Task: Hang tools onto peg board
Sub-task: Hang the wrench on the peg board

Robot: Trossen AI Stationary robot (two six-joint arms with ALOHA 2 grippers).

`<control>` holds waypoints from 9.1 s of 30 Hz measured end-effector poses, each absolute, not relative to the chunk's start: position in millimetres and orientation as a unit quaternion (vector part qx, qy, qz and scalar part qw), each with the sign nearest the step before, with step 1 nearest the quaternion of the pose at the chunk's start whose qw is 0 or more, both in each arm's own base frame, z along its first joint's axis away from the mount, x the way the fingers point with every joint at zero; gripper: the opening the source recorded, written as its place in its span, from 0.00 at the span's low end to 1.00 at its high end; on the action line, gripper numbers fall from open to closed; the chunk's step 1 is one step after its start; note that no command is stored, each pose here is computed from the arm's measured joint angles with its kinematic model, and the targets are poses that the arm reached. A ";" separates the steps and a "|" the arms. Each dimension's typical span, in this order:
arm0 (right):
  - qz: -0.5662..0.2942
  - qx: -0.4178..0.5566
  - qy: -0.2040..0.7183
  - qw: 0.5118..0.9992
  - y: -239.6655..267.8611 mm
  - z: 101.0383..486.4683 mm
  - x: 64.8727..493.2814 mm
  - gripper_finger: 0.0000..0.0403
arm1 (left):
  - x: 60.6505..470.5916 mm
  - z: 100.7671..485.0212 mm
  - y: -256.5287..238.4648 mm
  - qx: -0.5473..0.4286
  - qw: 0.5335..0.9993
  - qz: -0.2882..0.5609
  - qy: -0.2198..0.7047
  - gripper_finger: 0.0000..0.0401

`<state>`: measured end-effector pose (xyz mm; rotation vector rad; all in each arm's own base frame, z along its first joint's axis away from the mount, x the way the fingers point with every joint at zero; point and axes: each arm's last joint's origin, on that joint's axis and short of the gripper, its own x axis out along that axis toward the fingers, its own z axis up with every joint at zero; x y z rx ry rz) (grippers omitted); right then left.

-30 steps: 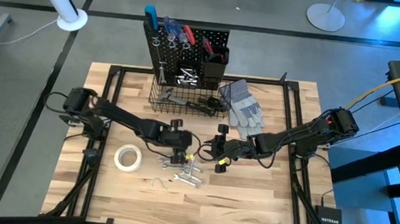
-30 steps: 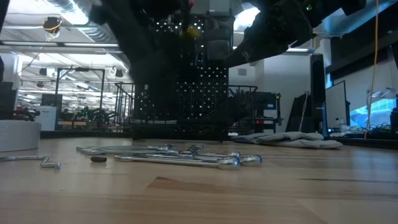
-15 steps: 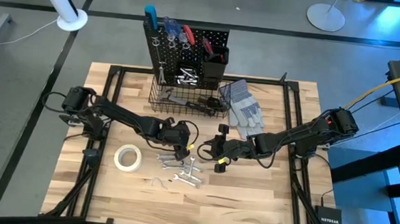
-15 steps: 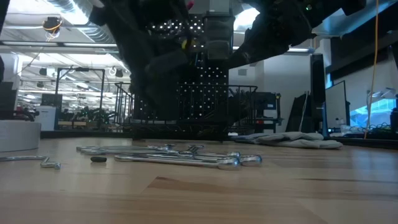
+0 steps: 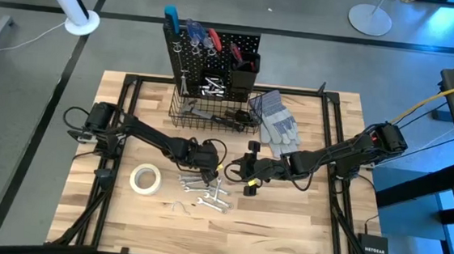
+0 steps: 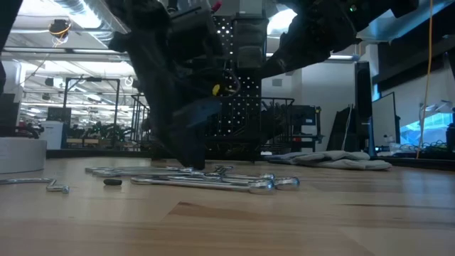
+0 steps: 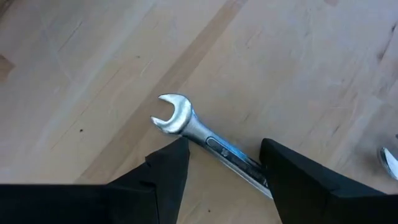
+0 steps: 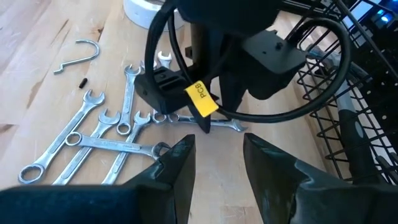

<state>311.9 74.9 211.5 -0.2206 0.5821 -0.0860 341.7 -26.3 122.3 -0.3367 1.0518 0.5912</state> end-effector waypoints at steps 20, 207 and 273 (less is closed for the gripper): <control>-0.042 -0.109 0.287 0.951 74.9 211.4 311.8 0.35 | 344.1 119.8 -23.0 0.008 0.829 0.158 0.536 0.05; 0.023 -0.357 0.316 0.879 46.2 118.3 377.6 0.03 | 251.3 159.0 -34.7 0.005 0.905 0.106 0.411 0.33; -0.024 -0.059 -0.128 0.990 48.6 256.4 370.7 0.03 | 230.8 277.1 -58.5 0.025 0.985 0.075 -0.152 0.33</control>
